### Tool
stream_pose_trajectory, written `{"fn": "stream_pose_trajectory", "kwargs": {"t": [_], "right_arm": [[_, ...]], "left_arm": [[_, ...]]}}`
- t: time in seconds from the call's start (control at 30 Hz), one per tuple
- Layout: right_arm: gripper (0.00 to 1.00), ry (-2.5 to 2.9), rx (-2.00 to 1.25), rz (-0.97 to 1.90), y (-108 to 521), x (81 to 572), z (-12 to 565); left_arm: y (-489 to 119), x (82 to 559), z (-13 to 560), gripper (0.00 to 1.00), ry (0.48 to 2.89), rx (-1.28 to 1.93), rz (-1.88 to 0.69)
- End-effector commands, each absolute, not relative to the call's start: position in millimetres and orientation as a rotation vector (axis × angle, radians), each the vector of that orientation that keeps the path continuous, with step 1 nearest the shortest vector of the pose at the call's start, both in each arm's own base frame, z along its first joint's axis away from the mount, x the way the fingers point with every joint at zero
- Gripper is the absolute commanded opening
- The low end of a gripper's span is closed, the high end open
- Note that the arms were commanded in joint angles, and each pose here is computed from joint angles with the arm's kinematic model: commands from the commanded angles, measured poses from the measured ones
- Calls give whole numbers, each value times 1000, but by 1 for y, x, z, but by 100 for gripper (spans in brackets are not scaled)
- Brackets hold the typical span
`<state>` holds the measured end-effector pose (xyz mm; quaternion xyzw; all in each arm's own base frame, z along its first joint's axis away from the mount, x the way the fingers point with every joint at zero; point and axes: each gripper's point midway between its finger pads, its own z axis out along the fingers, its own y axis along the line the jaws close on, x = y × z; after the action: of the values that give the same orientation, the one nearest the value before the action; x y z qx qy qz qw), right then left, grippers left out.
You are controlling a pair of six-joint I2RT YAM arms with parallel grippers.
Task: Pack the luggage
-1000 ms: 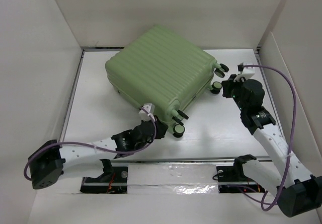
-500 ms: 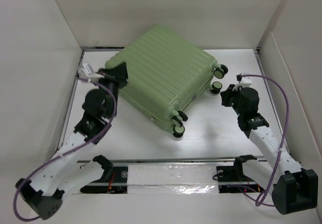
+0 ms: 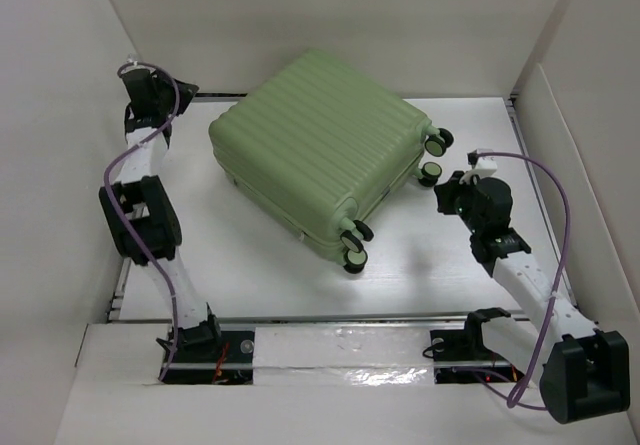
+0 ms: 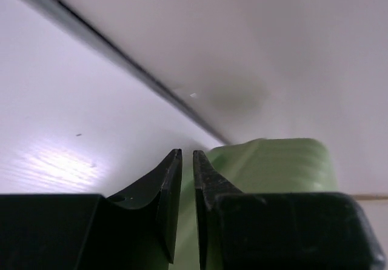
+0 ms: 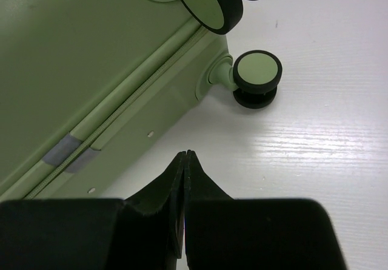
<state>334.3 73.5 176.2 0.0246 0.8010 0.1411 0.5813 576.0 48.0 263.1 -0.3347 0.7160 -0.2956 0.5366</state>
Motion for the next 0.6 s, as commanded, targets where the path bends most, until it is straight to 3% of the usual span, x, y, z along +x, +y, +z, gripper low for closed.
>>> {"fn": "stream_pose_trajectory", "kwargs": {"t": [0.0,0.3,0.57], "right_arm": [[2,1810,55,363,77,340,187],[2,1869,60,411,99,359,165],[2,1905,116,449,114,388,135]], "left_arm": [[39,582,218,11,1904,-722,-835],[12,628,155,12,1991,-648,-945],[-40,619,100,9,2061,-604,-1031]]}}
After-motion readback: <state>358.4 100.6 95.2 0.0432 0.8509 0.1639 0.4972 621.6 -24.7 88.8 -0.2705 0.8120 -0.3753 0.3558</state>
